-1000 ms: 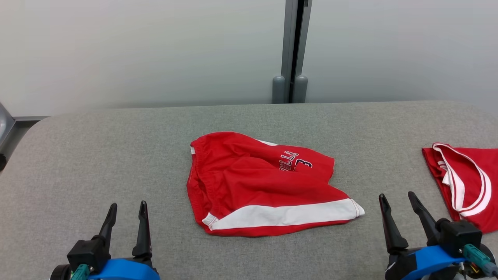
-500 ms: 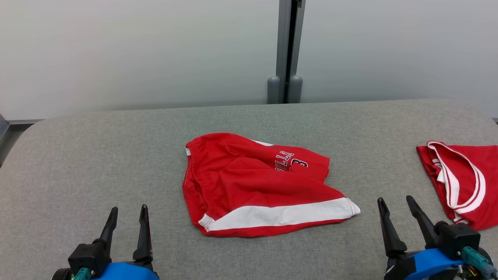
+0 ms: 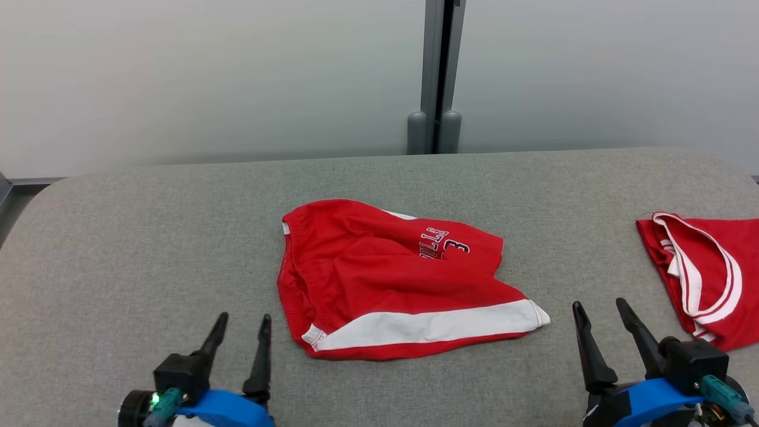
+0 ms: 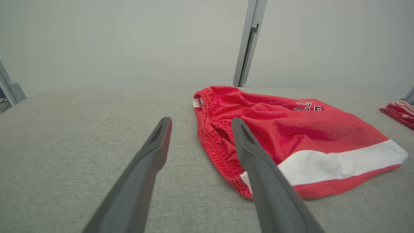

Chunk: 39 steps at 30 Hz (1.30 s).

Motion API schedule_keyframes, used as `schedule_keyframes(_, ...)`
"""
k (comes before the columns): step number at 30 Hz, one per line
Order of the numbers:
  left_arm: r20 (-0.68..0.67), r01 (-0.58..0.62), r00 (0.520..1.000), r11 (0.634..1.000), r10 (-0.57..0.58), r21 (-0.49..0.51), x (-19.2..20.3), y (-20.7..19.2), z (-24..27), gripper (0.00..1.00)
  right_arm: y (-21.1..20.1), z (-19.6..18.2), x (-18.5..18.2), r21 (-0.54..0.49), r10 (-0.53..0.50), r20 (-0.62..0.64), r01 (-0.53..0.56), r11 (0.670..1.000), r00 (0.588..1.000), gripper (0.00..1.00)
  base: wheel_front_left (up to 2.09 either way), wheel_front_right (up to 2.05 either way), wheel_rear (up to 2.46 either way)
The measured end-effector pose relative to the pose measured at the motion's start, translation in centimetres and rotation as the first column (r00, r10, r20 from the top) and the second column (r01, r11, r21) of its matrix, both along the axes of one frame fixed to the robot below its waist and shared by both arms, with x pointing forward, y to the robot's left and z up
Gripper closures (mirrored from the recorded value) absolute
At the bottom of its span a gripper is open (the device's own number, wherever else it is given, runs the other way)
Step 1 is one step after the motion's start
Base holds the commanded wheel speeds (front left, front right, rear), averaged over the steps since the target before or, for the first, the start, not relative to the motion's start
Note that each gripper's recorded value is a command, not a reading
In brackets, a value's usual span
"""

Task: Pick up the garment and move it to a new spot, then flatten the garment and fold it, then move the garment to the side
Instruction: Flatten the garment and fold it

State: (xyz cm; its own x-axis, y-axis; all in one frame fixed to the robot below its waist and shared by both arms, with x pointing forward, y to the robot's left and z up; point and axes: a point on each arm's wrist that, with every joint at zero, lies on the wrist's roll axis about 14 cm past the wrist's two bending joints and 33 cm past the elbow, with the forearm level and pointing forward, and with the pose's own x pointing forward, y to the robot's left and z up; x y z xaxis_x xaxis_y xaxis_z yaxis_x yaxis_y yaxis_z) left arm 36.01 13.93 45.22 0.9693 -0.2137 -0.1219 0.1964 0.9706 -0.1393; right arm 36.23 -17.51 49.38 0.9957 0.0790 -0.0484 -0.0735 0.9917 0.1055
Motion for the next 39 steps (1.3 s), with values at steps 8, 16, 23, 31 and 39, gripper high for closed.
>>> schedule_keyframes(8,-0.187,0.162,0.970,0.987,-0.155,0.020,0.5,-4.0,-3.3,0.00,0.3,-0.4,0.4,0.002,0.007,-0.014,-0.007,1.000,1.000,0.00,0.00,0.00,0.00)
schedule_keyframes(16,-0.314,0.260,0.920,0.965,-0.236,0.037,0.7,-5.7,-6.0,0.00,0.1,-1.2,0.6,0.005,0.000,-0.037,0.000,1.000,0.999,0.00,0.00,0.00,0.00)
schedule_keyframes(23,-0.361,0.291,0.898,0.955,-0.251,0.061,1.0,-5.6,-7.3,0.00,-0.3,-1.7,0.6,0.012,-0.014,-0.048,0.015,1.000,0.999,0.00,0.00,0.00,0.00)
schedule_keyframes(31,-0.389,0.327,0.880,0.941,-0.270,0.087,1.5,-5.6,-8.1,0.68,-0.4,-1.9,1.1,0.012,-0.014,-0.048,0.015,1.000,0.999,0.00,0.00,0.00,0.00)
schedule_keyframes(39,-0.412,0.333,0.868,0.941,-0.279,0.065,1.4,-5.8,-8.6,1.00,0.1,-2.8,1.8,0.020,0.002,-0.099,0.000,1.000,0.995,0.00,0.00,0.00,0.00)
